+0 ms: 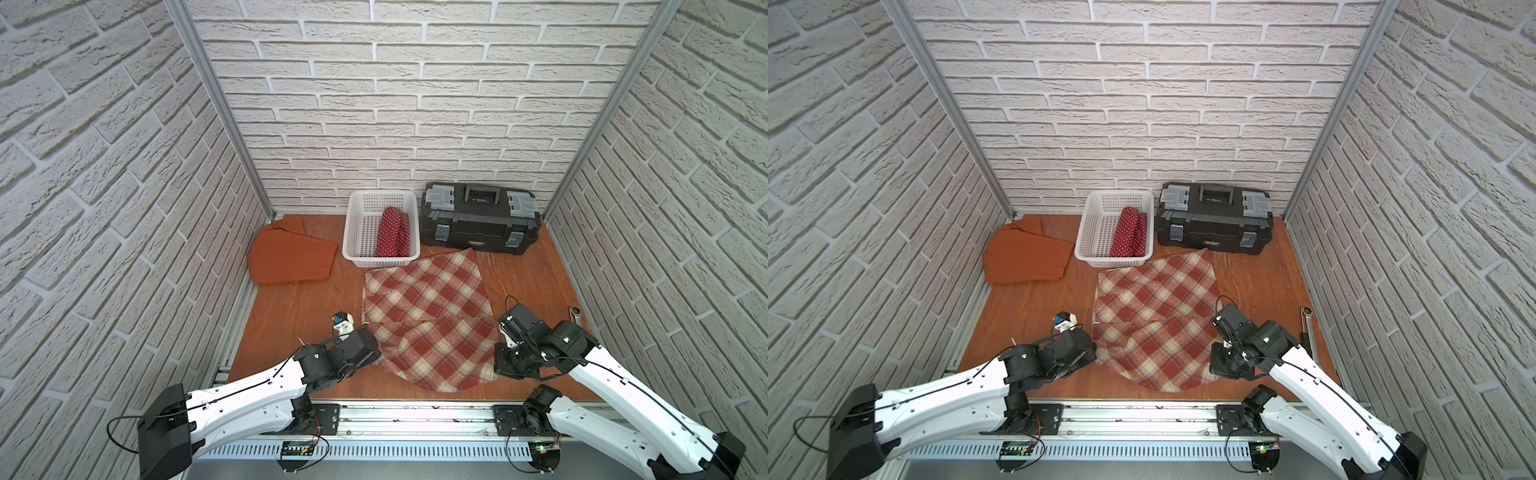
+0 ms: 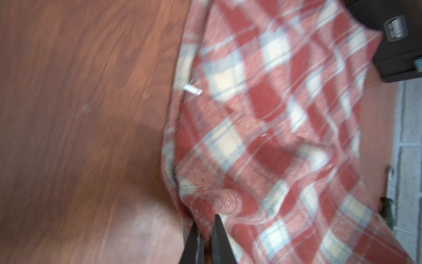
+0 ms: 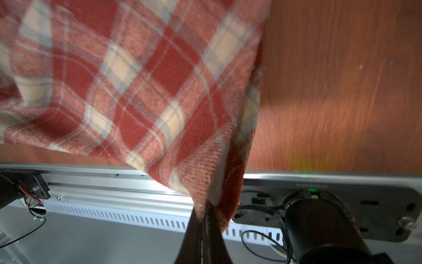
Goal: Roll up the skirts
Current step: Fold the skirt at the center of the board.
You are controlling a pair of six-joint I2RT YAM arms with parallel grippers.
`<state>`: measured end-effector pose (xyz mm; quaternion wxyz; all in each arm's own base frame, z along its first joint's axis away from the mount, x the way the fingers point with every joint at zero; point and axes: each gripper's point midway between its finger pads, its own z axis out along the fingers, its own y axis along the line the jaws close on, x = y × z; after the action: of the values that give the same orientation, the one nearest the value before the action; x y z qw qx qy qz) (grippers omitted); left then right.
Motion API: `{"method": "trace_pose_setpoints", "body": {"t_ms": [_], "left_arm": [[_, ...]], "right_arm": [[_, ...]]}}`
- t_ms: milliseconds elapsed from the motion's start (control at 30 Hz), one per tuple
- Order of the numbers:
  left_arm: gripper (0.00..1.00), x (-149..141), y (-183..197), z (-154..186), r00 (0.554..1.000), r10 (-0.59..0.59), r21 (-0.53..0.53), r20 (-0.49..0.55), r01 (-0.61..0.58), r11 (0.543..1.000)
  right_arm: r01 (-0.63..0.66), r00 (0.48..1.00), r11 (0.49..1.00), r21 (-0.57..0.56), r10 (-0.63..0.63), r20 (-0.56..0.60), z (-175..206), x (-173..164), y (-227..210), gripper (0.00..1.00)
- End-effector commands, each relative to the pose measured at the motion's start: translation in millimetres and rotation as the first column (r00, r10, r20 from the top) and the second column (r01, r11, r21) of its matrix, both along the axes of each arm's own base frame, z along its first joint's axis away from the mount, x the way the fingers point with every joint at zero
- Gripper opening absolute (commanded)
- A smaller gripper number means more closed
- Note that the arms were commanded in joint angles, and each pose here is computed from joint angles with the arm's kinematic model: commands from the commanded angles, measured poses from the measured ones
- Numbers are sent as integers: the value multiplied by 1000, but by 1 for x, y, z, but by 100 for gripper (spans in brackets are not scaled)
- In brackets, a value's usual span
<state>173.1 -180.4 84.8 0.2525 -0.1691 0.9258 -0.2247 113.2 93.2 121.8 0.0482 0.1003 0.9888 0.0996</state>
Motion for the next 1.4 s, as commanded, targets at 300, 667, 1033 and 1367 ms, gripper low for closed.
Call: {"method": "trace_pose_setpoints", "body": {"t_ms": [300, 667, 1033, 1367], "left_arm": [[0, 102, -20, 51, 990, -66, -132, 126, 82, 988], [0, 172, -14, 51, 984, -46, -136, 171, 69, 988], [0, 214, 12, 38, 981, 31, -137, 192, -5, 991], [0, 253, 8, 22, 982, 37, -132, 186, -12, 991]], "right_arm": [[67, 933, 996, 58, -83, 350, 34, 157, -1, 2], [178, 897, 979, 103, -204, 392, 15, 281, -25, 2], [198, 877, 974, 110, -226, 423, -9, 355, -31, 2], [265, 875, 964, 31, -253, 413, -21, 372, -50, 2]]}}
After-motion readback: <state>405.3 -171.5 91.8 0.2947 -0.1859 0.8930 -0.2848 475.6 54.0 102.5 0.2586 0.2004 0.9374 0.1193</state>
